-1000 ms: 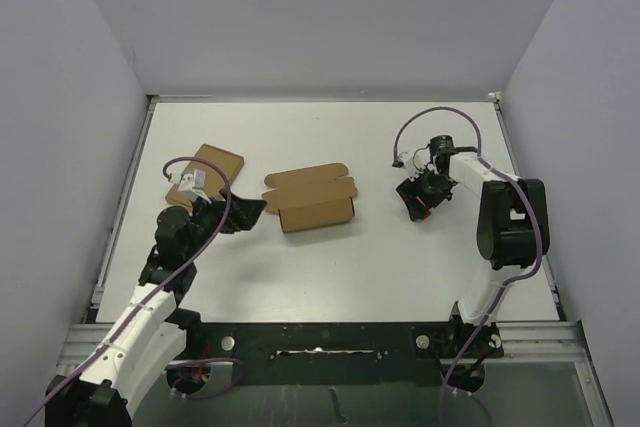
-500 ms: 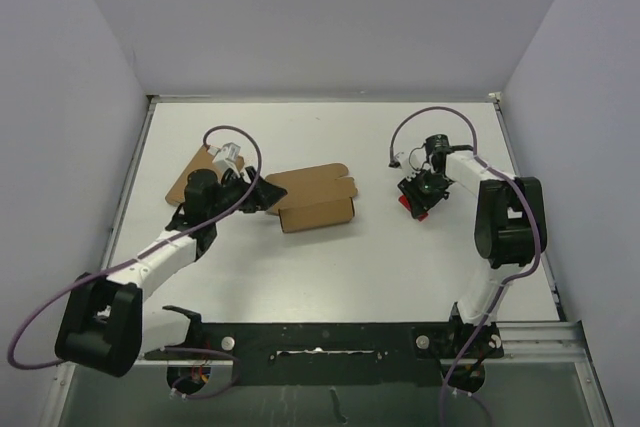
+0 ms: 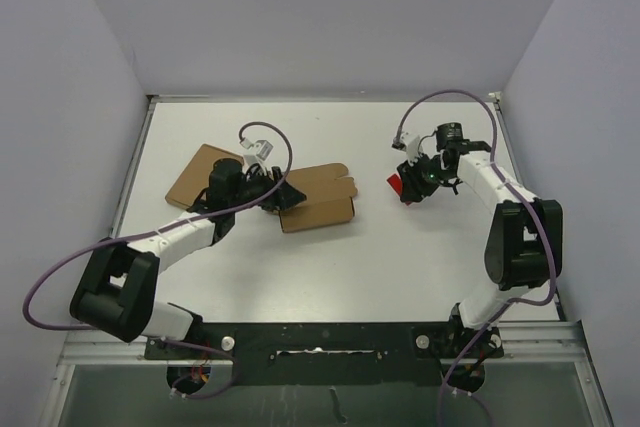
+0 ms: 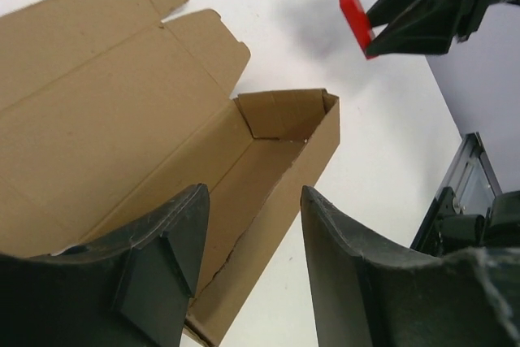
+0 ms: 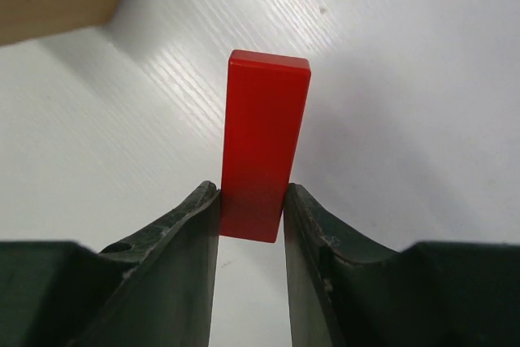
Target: Fold the paper box
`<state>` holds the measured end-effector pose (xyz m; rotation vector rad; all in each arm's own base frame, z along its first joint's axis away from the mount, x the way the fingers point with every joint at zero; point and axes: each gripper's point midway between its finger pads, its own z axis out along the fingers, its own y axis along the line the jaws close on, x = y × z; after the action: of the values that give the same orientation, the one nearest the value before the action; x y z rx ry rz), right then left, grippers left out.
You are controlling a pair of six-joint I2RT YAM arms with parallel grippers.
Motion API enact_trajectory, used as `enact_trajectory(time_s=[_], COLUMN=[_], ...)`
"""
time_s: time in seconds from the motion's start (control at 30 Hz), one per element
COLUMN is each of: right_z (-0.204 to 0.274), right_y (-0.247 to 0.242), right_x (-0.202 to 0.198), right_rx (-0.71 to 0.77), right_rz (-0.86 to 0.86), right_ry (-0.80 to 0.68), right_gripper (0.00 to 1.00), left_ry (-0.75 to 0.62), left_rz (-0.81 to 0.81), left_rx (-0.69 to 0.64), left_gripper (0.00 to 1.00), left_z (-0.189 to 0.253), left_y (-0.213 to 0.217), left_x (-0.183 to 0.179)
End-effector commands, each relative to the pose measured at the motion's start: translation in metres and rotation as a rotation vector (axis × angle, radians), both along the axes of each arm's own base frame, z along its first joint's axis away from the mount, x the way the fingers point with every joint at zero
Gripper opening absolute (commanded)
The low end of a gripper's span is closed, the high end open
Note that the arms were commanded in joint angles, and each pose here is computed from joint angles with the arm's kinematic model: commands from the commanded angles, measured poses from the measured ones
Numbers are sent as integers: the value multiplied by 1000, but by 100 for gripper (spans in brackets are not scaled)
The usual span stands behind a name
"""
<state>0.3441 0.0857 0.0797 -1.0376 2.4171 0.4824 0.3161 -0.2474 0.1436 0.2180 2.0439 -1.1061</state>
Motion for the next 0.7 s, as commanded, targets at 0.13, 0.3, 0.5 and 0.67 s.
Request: enact_trajectory(time_s=[0.13,0.3,0.5,0.67], right_z=[72,93,111,109], right_y=[59,92,133,165], right_x=[4,1,-2,-9], right_rx=[337,418,464,478], right_rz=[76,143,233,283], right_ry=[-91,-57,9,127], right_gripper=[4,4,5,5], left_ry=[-31,-10,3,20], left_rz=[-110,-135,-168,-182], left_rx=[11,30,38,31], left_gripper=[46,45,44,44], left_z=[2,-6,-12,-20], left_y=[-19,-23,-30,-37], left_x=[-8,-17,-33,-48])
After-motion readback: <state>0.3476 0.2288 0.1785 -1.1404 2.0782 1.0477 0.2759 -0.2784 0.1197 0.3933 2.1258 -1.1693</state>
